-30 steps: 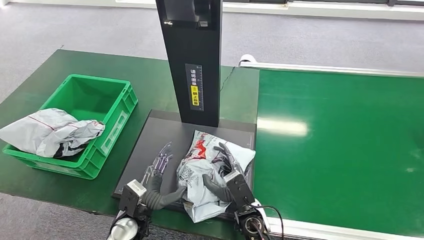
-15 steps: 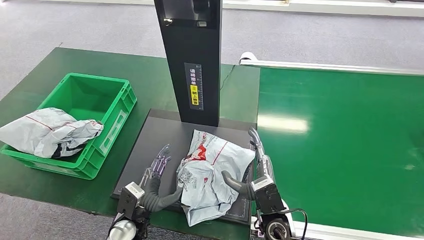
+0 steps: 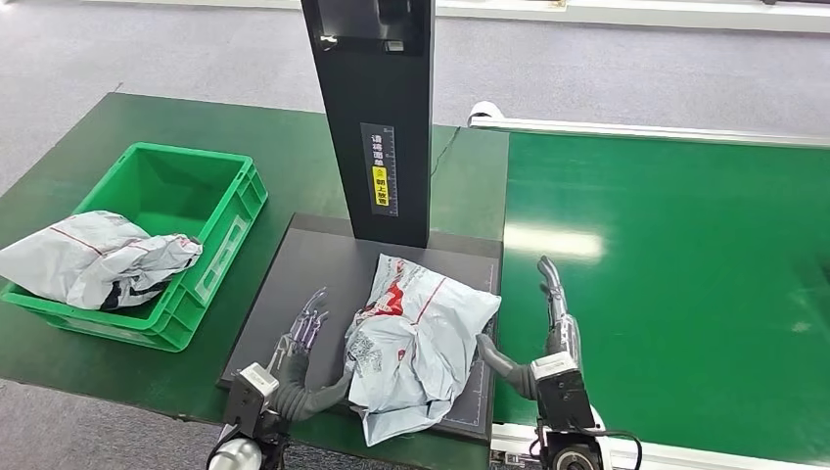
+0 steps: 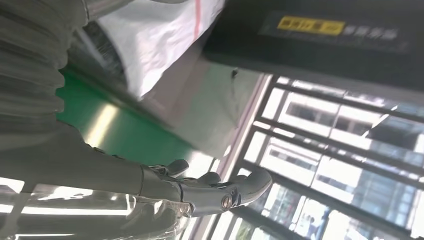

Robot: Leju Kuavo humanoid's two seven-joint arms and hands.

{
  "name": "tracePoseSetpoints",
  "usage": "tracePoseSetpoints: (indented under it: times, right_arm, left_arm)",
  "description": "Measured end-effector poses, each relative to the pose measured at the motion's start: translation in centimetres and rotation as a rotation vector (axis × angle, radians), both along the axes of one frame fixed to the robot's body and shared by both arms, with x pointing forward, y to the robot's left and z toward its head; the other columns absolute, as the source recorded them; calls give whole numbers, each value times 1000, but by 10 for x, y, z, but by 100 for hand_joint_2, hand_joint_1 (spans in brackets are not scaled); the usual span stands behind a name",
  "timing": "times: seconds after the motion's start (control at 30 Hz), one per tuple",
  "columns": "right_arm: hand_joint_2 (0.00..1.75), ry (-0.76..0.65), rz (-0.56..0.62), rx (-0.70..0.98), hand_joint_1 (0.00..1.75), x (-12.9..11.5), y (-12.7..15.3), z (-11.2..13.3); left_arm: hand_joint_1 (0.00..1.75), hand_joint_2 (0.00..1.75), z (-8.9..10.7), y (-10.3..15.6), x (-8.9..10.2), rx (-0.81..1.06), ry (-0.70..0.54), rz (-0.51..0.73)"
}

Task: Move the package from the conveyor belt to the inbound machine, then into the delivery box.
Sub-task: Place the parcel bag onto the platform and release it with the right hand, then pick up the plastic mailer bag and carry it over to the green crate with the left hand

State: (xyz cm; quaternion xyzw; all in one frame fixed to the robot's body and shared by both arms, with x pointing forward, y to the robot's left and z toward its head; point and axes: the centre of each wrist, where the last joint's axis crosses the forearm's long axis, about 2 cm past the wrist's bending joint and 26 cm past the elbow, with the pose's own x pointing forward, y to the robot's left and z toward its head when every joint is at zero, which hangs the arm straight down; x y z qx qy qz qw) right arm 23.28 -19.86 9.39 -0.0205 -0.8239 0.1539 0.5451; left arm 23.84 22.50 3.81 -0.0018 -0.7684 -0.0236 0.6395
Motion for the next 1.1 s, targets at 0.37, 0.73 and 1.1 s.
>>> tracePoseSetpoints:
  times: [0.37,0.73,1.1]
  right_arm:
    - [175,160,-163,-28,0,-18,-35,-37]
    - [175,240,-200,-30,0,-27,-42,-54]
    - [175,262,-206,-25,0,-27,-42,-57]
  left_arm:
    - [0,175,3,11,-7,18,7,29]
    - [0,175,4,15,-9,24,5,41]
    - [0,175,8,19,-12,18,-10,47]
